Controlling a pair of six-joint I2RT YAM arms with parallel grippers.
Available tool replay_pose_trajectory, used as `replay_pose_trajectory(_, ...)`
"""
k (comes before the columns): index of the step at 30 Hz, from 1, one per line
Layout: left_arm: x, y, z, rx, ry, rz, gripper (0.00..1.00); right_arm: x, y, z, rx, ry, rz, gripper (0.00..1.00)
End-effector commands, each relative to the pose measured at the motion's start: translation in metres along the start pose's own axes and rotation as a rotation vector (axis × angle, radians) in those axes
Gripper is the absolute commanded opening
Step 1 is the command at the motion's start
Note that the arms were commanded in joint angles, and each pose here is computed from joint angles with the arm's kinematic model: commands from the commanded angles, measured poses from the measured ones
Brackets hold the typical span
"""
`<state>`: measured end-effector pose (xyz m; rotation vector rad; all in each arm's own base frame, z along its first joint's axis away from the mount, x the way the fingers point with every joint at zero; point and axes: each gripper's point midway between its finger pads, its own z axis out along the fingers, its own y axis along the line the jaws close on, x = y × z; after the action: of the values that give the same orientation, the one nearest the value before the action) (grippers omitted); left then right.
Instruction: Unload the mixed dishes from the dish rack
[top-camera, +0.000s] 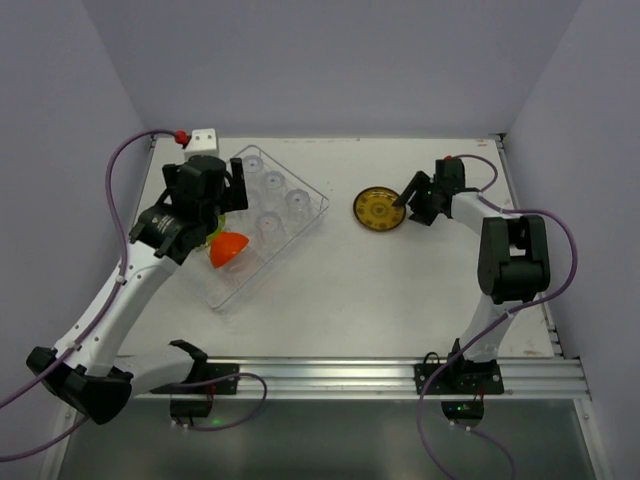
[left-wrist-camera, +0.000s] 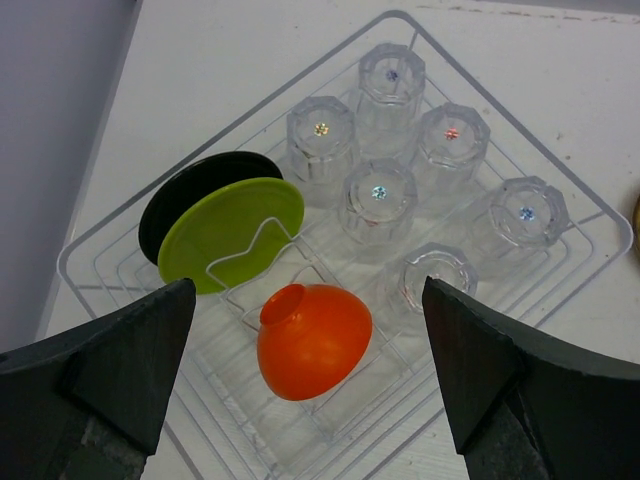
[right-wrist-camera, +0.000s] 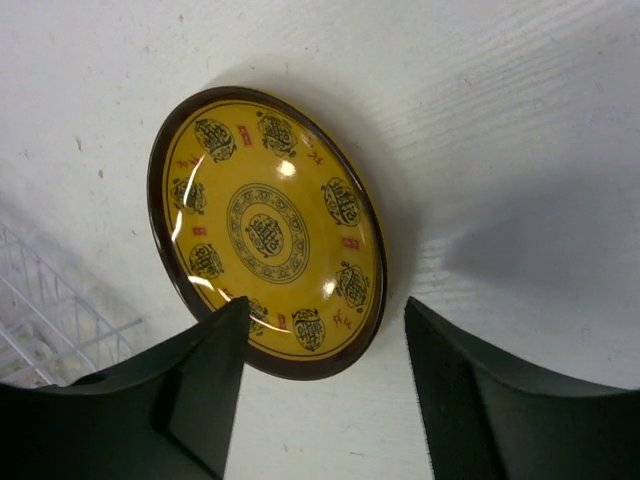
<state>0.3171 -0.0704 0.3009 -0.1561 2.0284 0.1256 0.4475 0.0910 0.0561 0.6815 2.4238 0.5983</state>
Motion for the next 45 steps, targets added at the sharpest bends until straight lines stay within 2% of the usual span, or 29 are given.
replay_pose_trajectory(1, -0.020, 0.016, 0.002, -0.023, -0.045, -0.090, 1.00, -0.008, 0.005, -0.011, -0.001, -0.021, -0.027, 0.69)
replay_pose_trajectory(3, -0.009, 0.026, 0.013, -0.049, -0.017, -0.106, 1.00, -0.011, 0.002, -0.019, 0.019, -0.052, -0.047, 0.77)
replay_pose_trajectory(4, -0.005, 0.028, 0.017, -0.056, -0.008, -0.109, 1.00, -0.018, 0.003, -0.033, 0.034, -0.088, -0.061, 0.94)
replay_pose_trajectory(5, 0.000, 0.031, 0.022, -0.068, 0.005, -0.115, 1.00, -0.022, 0.003, -0.041, 0.052, -0.106, -0.076, 0.99)
replay_pose_trajectory(7, 0.009, 0.036, 0.028, -0.098, 0.027, -0.122, 1.00, -0.035, 0.005, -0.068, 0.084, -0.181, -0.093, 0.99)
replay_pose_trajectory(9, 0.014, 0.038, 0.035, -0.124, 0.039, -0.126, 1.00, -0.033, 0.000, -0.088, 0.122, -0.197, -0.089, 0.99)
replay_pose_trajectory(12, 0.013, 0.042, 0.044, -0.147, 0.053, -0.013, 1.00, -0.023, 0.007, -0.124, 0.091, -0.209, -0.098, 0.99)
replay_pose_trajectory(13, 0.014, 0.046, 0.048, -0.152, 0.054, 0.079, 1.00, -0.021, 0.014, -0.132, 0.046, -0.220, -0.109, 0.99)
replay_pose_trajectory(15, 0.005, 0.050, 0.056, -0.189, 0.017, 0.134, 1.00, 0.006, 0.033, -0.152, -0.129, -0.199, -0.129, 0.99)
replay_pose_trajectory(16, 0.002, 0.051, 0.058, -0.181, 0.011, 0.204, 1.00, 0.005, 0.048, -0.161, -0.226, -0.244, -0.149, 0.99)
replay_pose_trajectory(17, 0.002, 0.041, 0.064, -0.129, 0.011, 0.243, 1.00, 0.026, 0.053, -0.173, -0.321, -0.223, -0.150, 0.99)
replay_pose_trajectory(18, 0.003, 0.039, 0.066, -0.111, 0.021, 0.286, 1.00, 0.030, 0.060, -0.181, -0.376, -0.236, -0.162, 0.99)
replay_pose_trajectory(23, 0.019, 0.056, 0.087, -0.144, 0.125, 0.469, 1.00, 0.043, 0.072, -0.210, -0.474, -0.247, -0.240, 0.99)
replay_pose_trajectory(26, 0.031, 0.066, 0.105, -0.124, 0.221, 0.460, 0.99, 0.053, 0.080, -0.218, -0.525, -0.208, -0.276, 0.99)
replay_pose_trajectory(27, 0.024, 0.071, 0.109, -0.123, 0.224, 0.429, 0.96, 0.054, 0.080, -0.220, -0.530, -0.210, -0.287, 0.99)
replay_pose_trajectory(33, 0.075, 0.078, 0.121, -0.128, 0.413, 0.473, 0.93, 0.056, 0.073, -0.222, -0.527, -0.264, -0.311, 0.99)
replay_pose_trajectory(38, 0.094, 0.095, 0.117, -0.209, 0.463, 0.508, 0.81, 0.056, 0.074, -0.231, -0.543, -0.302, -0.327, 0.99)
replay_pose_trajectory(43, 0.090, 0.105, 0.114, -0.257, 0.439, 0.540, 0.75, 0.061, 0.077, -0.235, -0.585, -0.306, -0.334, 0.99)
replay_pose_trajectory(45, 0.088, 0.105, 0.115, -0.253, 0.439, 0.557, 0.70, 0.063, 0.078, -0.236, -0.598, -0.303, -0.336, 0.99)
